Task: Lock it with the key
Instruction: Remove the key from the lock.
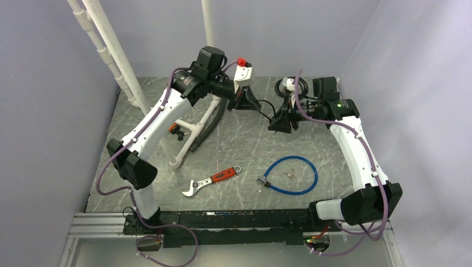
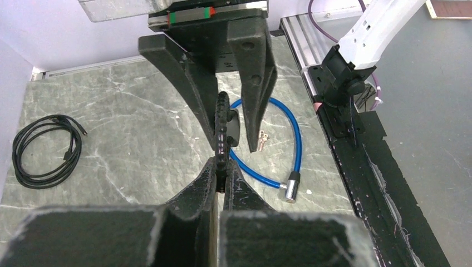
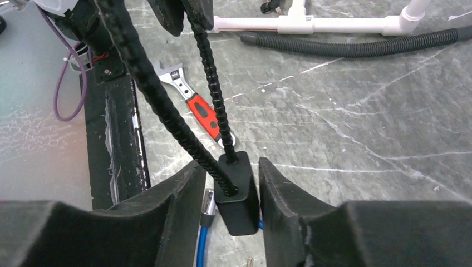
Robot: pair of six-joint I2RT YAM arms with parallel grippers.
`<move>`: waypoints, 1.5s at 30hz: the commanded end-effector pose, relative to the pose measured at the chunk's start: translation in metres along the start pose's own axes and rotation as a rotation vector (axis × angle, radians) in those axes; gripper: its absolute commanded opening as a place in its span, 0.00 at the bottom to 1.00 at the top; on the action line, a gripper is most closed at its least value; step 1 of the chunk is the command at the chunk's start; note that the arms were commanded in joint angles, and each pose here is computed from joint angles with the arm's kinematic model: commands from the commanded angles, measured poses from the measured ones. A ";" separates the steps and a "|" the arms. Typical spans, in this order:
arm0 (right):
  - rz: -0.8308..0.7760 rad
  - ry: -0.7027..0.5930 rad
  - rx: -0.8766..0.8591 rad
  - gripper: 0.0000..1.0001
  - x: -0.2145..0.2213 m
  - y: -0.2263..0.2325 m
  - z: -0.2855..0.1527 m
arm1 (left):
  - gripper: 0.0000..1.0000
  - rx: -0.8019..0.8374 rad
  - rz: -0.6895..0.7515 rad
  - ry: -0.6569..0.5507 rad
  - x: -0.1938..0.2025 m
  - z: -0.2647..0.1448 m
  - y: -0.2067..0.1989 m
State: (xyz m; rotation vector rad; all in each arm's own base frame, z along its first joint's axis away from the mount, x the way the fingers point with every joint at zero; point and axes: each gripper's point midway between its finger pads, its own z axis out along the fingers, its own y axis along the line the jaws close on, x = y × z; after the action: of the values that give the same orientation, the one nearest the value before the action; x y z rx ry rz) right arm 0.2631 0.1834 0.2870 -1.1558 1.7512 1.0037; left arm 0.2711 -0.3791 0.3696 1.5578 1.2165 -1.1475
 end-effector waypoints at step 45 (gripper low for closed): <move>0.235 -0.770 0.218 0.00 -0.159 -0.040 -0.081 | 0.61 -0.149 -0.425 -0.500 -0.074 0.037 0.063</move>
State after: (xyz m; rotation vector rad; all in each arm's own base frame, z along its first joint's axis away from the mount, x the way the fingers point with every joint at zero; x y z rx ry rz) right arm 0.3370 0.1492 0.4340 -0.3368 1.3884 1.2125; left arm 0.3119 -0.4396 0.4163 0.9039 1.2929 -1.6420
